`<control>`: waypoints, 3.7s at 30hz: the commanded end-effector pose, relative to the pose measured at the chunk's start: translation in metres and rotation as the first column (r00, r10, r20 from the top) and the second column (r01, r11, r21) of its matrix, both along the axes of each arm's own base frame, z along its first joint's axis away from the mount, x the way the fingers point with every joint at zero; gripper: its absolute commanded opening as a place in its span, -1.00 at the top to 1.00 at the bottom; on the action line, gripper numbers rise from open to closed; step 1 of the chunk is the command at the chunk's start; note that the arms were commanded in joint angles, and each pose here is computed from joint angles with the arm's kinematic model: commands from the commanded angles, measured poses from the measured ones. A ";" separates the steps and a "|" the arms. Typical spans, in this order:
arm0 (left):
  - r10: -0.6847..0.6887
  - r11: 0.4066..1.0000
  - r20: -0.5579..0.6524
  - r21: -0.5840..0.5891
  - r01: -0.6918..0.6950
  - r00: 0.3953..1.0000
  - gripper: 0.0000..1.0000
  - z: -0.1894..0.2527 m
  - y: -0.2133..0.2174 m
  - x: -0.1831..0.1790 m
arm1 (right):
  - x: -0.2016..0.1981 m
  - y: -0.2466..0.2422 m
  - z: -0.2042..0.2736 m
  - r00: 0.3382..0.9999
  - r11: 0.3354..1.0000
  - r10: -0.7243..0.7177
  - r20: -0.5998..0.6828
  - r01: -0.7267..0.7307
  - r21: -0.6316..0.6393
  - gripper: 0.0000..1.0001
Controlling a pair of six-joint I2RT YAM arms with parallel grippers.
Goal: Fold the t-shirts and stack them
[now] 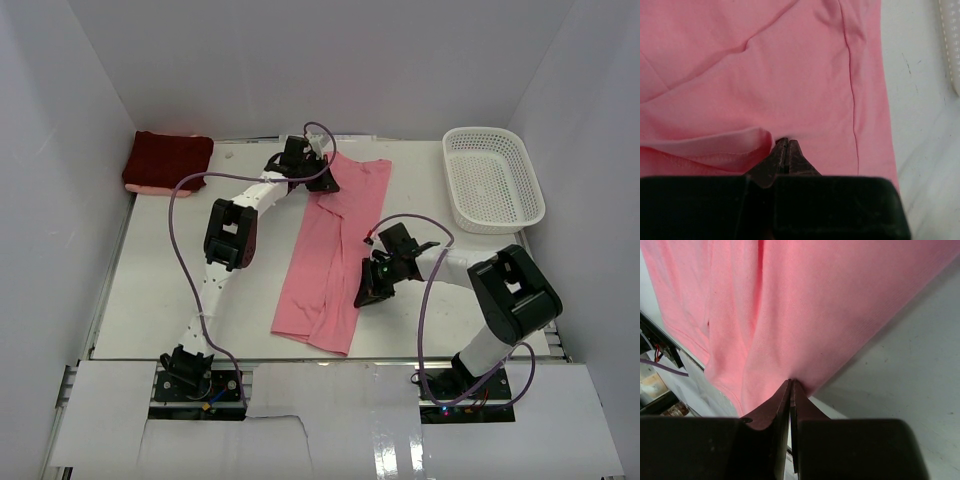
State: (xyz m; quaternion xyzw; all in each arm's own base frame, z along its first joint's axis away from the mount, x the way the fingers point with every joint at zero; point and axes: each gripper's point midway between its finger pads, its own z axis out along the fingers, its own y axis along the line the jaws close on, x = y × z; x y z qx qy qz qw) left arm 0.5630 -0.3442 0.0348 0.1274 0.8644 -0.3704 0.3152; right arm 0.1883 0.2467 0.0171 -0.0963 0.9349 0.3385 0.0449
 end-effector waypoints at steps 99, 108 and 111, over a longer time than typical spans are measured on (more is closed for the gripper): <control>0.282 0.913 0.277 0.217 -0.346 0.918 0.70 0.056 0.092 0.038 | 0.394 0.030 0.008 0.882 0.923 -0.308 0.356 0.187 0.336 0.84; 0.314 0.879 0.300 0.267 -0.395 0.901 0.72 0.056 0.105 0.034 | 0.396 0.027 0.007 0.878 0.924 -0.317 0.359 0.199 0.327 0.85; 0.326 0.868 0.328 0.268 -0.418 0.887 0.72 0.068 0.110 0.036 | 0.397 0.025 0.007 0.876 0.923 -0.321 0.361 0.204 0.326 0.85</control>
